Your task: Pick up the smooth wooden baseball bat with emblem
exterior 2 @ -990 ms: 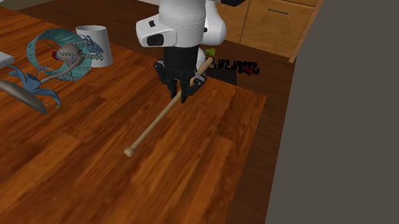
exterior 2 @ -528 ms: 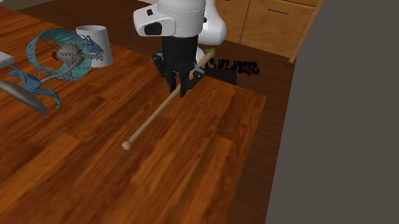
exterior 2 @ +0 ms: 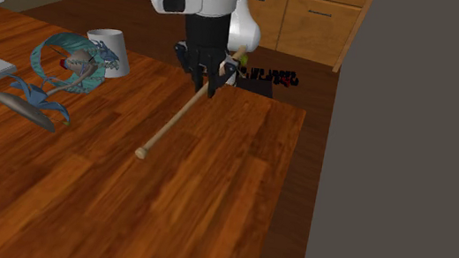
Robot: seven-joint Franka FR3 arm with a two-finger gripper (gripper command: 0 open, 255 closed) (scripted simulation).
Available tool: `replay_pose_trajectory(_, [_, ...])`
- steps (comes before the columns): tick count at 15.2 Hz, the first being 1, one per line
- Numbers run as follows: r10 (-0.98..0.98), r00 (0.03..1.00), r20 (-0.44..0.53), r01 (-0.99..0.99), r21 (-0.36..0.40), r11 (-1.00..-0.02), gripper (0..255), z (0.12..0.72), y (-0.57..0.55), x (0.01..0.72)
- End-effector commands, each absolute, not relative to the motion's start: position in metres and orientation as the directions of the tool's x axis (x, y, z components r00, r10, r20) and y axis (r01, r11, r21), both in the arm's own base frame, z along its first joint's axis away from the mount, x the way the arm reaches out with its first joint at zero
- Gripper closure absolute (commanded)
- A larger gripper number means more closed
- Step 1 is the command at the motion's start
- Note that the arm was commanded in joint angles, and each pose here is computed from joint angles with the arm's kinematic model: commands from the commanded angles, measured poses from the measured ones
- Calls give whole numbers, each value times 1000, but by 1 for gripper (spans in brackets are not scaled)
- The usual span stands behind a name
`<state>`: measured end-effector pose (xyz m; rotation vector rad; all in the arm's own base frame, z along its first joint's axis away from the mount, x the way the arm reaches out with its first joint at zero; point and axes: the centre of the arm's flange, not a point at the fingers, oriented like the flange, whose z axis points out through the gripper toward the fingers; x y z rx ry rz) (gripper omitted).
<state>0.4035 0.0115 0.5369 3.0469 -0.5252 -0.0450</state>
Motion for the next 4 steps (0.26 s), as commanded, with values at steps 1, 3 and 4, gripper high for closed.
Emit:
replay_pose_trajectory(1, [-335, 942, -20, -334, 54, -941, 255, 548, 10, 404])
replay_pose_trajectory(3, [-335, 942, -20, -334, 54, -941, 255, 554, 10, 404])
replay_pose_trajectory(4, [-335, 942, -20, -334, 54, -941, 255, 554, 10, 404])
